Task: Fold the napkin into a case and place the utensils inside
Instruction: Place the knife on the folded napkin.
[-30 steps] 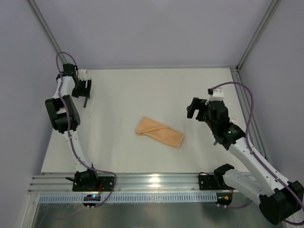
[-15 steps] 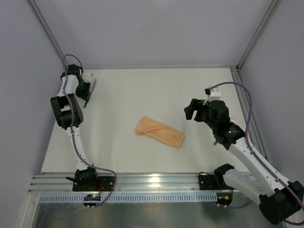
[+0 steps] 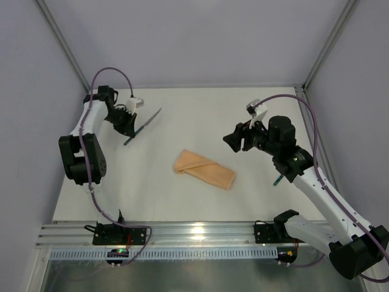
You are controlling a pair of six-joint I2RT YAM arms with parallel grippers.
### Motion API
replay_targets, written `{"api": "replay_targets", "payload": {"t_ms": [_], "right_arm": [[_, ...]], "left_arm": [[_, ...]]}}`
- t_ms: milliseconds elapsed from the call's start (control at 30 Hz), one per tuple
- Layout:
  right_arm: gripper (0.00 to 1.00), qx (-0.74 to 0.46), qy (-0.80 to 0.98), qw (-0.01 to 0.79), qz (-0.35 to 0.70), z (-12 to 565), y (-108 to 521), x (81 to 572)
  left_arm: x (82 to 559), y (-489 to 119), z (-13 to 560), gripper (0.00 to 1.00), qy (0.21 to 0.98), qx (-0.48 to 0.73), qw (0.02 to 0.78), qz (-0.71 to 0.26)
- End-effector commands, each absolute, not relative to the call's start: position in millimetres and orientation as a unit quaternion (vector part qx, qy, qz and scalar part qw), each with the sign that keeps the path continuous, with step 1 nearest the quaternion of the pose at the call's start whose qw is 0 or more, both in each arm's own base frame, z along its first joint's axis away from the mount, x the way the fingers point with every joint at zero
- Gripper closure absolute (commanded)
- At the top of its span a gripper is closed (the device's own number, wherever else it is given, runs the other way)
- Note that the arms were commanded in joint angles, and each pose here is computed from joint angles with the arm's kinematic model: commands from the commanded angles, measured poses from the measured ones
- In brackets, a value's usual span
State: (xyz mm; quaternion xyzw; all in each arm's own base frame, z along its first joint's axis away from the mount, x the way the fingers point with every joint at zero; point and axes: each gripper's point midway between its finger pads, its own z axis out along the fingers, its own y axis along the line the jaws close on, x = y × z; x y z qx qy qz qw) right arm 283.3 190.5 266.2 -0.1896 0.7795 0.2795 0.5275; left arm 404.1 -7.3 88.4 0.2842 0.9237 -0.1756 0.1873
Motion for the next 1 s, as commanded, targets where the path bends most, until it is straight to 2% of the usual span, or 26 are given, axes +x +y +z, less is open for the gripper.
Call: {"api": "replay_targets", "payload": {"t_ms": [0, 133, 200, 433, 667, 967], "right_arm": [[0.38, -0.270, 0.719, 0.557, 0.315, 302.1, 208.6, 270.1], [0.38, -0.257, 0.714, 0.573, 0.308, 310.7, 204.5, 272.7], [0.38, -0.234, 0.734, 0.571, 0.284, 309.7, 195.5, 281.4], [0.38, -0.008, 0.824, 0.541, 0.167, 281.0, 93.4, 308.9], [0.38, 0.032, 0.849, 0.504, 0.155, 239.3, 71.7, 312.0], [0.40, -0.033, 0.862, 0.455, 0.220, 199.5, 101.7, 304.7]], "left_arm": [[355.4, -76.4, 131.0, 1.00, 0.848, 0.427, 0.196, -0.246], [314.6, -171.1, 157.2, 1.00, 0.773, 0.539, 0.200, -0.268], [311.2, -203.4, 164.1, 1.00, 0.746, 0.572, 0.214, -0.265], [277.5, -301.9, 141.9, 1.00, 0.612, 0.729, 0.169, -0.255], [260.8, -355.7, 98.4, 1.00, 0.511, 0.820, 0.139, -0.218], [261.9, -361.1, 60.4, 1.00, 0.491, 0.838, 0.098, -0.217]]}}
